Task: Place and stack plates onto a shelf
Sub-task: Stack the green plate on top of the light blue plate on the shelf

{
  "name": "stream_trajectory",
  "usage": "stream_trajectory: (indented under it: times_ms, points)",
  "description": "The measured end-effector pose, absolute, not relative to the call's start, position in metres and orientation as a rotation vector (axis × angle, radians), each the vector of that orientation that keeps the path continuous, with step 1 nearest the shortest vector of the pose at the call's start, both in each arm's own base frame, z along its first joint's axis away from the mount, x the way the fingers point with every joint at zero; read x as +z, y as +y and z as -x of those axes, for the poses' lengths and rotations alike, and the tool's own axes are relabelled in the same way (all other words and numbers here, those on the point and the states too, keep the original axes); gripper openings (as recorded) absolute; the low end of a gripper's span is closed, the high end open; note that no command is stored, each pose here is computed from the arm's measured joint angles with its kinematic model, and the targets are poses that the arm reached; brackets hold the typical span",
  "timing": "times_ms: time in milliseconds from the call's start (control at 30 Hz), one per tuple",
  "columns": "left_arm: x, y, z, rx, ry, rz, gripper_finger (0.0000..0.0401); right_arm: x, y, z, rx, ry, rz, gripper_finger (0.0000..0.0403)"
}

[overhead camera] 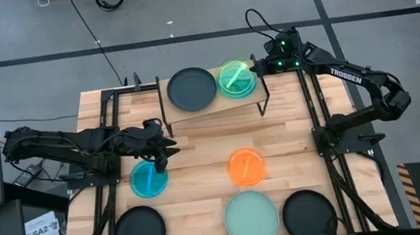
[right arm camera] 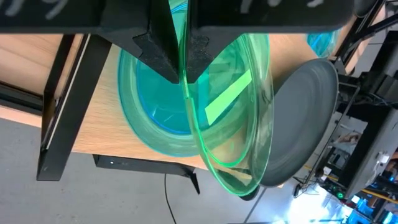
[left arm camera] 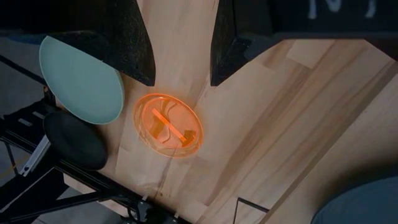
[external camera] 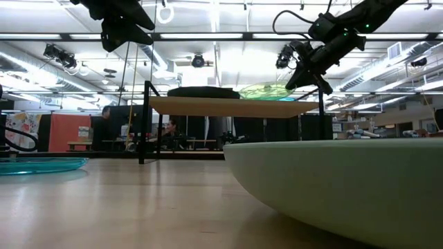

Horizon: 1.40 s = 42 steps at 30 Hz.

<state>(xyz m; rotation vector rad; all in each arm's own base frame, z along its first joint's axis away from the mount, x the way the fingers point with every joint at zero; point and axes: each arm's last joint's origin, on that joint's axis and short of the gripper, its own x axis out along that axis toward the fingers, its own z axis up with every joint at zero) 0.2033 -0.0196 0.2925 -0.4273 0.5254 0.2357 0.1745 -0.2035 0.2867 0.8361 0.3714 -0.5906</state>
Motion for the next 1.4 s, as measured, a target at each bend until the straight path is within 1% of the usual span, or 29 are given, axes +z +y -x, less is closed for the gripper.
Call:
stream_trajectory:
  times_ms: [200,367,1000,1200,1400]
  points:
    - [0.2925,-0.0196,-0.2033,0.236,0.525,0.427,0.0160,0.2867,-0.2036,-0.1744,-0.591,0.371,-0.836,0.0032]
    - [0.2925,-0.0196,-0.2033,0.236,0.525,0.427,0.0160,0.2868,-0.2035,-0.1744,-0.592,0.371,-0.835,0.0045]
    - [0.2925,-0.0196,-0.2033,0.236,0.525,0.427,0.0160,0.2890,-0.2048,-0.1753,-0.588,0.349,-0.809,0.0155]
    - [0.2925,-0.0197,-0.2033,0.235,0.525,0.428,0.0160,0.2955,-0.2078,-0.1777,-0.572,0.288,-0.744,0.0184]
    - [0.2925,-0.0197,-0.2033,0.235,0.525,0.428,0.0160,0.2960,-0.2079,-0.1777,-0.570,0.286,-0.735,0.0208]
